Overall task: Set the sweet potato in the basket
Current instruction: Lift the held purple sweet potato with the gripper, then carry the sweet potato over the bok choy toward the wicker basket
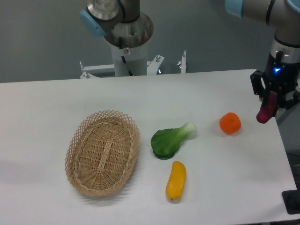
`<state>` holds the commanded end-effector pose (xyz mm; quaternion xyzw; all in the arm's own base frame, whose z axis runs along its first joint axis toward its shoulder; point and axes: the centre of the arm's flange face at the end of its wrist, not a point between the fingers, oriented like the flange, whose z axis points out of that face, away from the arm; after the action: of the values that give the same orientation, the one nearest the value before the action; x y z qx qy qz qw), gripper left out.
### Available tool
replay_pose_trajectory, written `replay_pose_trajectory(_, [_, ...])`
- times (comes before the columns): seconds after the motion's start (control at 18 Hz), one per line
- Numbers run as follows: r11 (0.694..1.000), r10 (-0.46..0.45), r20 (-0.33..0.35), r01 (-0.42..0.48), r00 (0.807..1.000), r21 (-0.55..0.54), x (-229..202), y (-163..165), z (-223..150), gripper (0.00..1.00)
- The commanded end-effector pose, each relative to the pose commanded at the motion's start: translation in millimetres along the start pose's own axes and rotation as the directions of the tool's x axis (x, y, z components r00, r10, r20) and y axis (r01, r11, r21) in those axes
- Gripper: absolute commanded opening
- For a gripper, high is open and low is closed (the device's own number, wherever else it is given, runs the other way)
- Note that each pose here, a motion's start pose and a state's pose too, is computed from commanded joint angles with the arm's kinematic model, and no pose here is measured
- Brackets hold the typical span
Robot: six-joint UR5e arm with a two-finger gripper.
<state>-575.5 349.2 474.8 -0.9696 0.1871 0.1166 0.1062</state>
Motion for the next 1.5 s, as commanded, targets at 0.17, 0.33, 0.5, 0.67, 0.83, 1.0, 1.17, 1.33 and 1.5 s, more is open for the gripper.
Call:
replay_pose_trajectory(0.17, [0.999, -0.035, -0.009, 0.035, 0.999, 0.002, 6.9, -4.0, 1.7, 0.24])
replay_pose_trajectory(0.33, [0.998, -0.061, -0.023, 0.062, 0.998, 0.009, 14.4, -32.8, 8.7, 0.24])
replay_pose_trajectory(0.5, [0.992, -0.121, -0.041, 0.122, 0.992, 0.018, 22.4, -61.5, 18.3, 0.24])
replay_pose_trajectory(0.67, [0.987, -0.156, -0.042, 0.158, 0.987, 0.029, 33.8, -96.9, 25.5, 0.24])
replay_pose_trajectory(0.83, [0.98, -0.195, -0.088, 0.197, 0.977, 0.025, 59.2, -125.7, 41.7, 0.24])
replay_pose_trajectory(1.0, [0.963, -0.264, -0.101, 0.268, 0.959, 0.029, 84.8, -164.7, 42.9, 0.24])
replay_pose_trajectory(1.17, [0.947, -0.32, -0.057, 0.321, 0.946, 0.02, 116.3, -212.4, 54.9, 0.24])
replay_pose_trajectory(1.33, [0.931, -0.364, -0.007, 0.364, 0.931, -0.029, 159.9, -260.0, 74.7, 0.24])
replay_pose_trajectory(1.5, [0.898, -0.44, -0.018, 0.439, 0.898, -0.036, 198.8, -286.3, 95.1, 0.24])
